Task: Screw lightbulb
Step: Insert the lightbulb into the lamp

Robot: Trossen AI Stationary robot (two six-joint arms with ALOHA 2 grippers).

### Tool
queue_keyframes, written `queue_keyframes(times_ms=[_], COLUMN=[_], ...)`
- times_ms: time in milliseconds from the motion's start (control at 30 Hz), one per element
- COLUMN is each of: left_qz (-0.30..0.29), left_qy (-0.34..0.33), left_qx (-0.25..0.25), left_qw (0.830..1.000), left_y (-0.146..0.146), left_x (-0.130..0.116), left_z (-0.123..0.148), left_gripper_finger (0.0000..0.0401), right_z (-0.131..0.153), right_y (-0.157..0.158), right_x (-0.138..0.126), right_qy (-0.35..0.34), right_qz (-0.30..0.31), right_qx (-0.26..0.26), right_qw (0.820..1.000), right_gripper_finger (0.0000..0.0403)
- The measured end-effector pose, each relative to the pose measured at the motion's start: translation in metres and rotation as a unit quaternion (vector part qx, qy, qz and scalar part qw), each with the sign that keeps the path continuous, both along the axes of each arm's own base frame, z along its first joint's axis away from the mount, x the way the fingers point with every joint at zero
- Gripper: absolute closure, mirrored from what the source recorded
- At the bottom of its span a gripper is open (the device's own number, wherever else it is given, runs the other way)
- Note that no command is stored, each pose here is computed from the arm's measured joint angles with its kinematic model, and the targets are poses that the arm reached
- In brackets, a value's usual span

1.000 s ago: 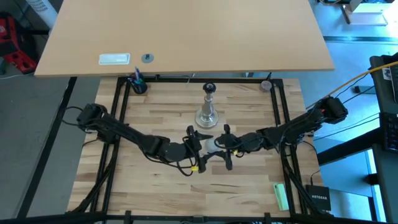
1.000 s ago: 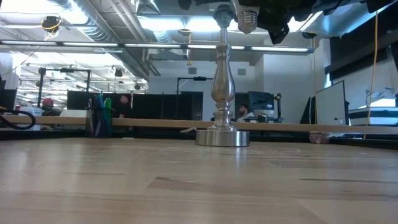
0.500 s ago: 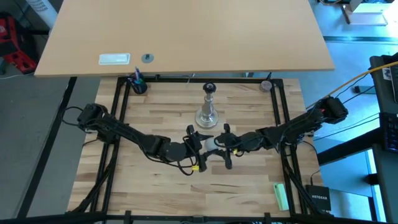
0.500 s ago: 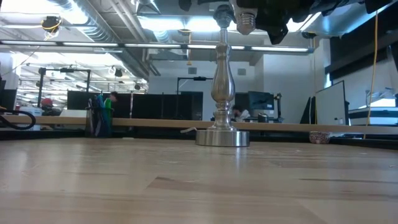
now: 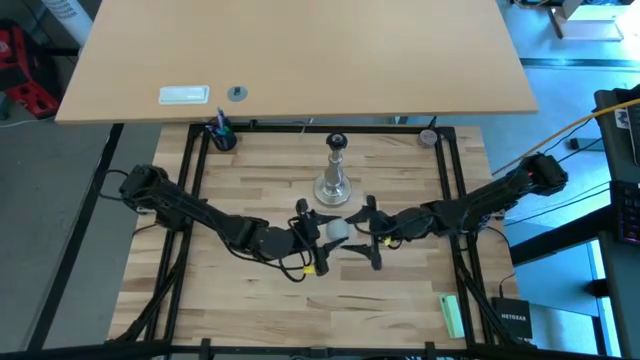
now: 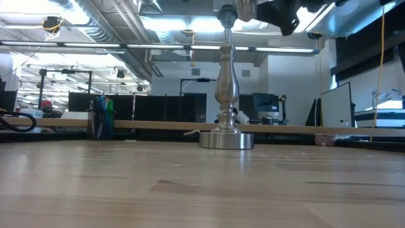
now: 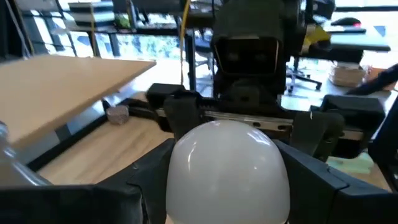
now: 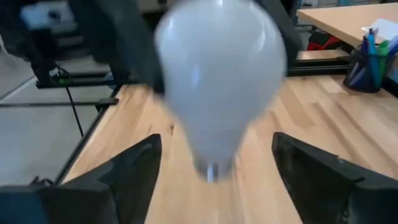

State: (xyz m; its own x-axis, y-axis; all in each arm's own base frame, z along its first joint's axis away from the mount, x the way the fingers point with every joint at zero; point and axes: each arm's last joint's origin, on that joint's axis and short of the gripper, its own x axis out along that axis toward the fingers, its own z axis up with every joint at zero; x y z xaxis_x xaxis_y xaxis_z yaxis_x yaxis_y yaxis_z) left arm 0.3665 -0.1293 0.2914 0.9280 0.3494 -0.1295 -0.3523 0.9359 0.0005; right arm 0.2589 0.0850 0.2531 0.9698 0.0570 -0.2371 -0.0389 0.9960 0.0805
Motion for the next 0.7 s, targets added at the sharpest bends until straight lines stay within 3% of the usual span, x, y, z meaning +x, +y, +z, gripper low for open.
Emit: queue_keyframes(times_ms=[300, 500, 600, 700], left_qz=[0.058, 0.102, 0.11, 0.117], left_qy=[-0.009, -0.034, -0.038, -0.041], left_qx=[0.033, 0.029, 0.028, 0.032], left_qw=[0.998, 0.994, 0.993, 0.992], left_y=[-0.009, -0.003, 0.002, 0.008], left_x=[-0.028, -0.044, -0.047, -0.05], left_z=[0.029, 0.05, 0.056, 0.061], left_gripper_finger=[0.0179, 0.0179, 0.0179, 0.0179], right_z=[0.031, 0.036, 0.036, 0.031], right_y=[-0.016, -0.02, -0.025, -0.04], right_x=[-0.039, -0.046, -0.043, -0.039], right_qy=[-0.003, -0.011, -0.011, 0.004], right_qz=[-0.031, -0.055, -0.073, -0.13], right_qx=[-0.008, 0.005, -0.023, -0.058], right_qw=[0.999, 0.998, 0.997, 0.99], right_gripper_finger=[0.0072, 0.0071, 0.0071, 0.0071])
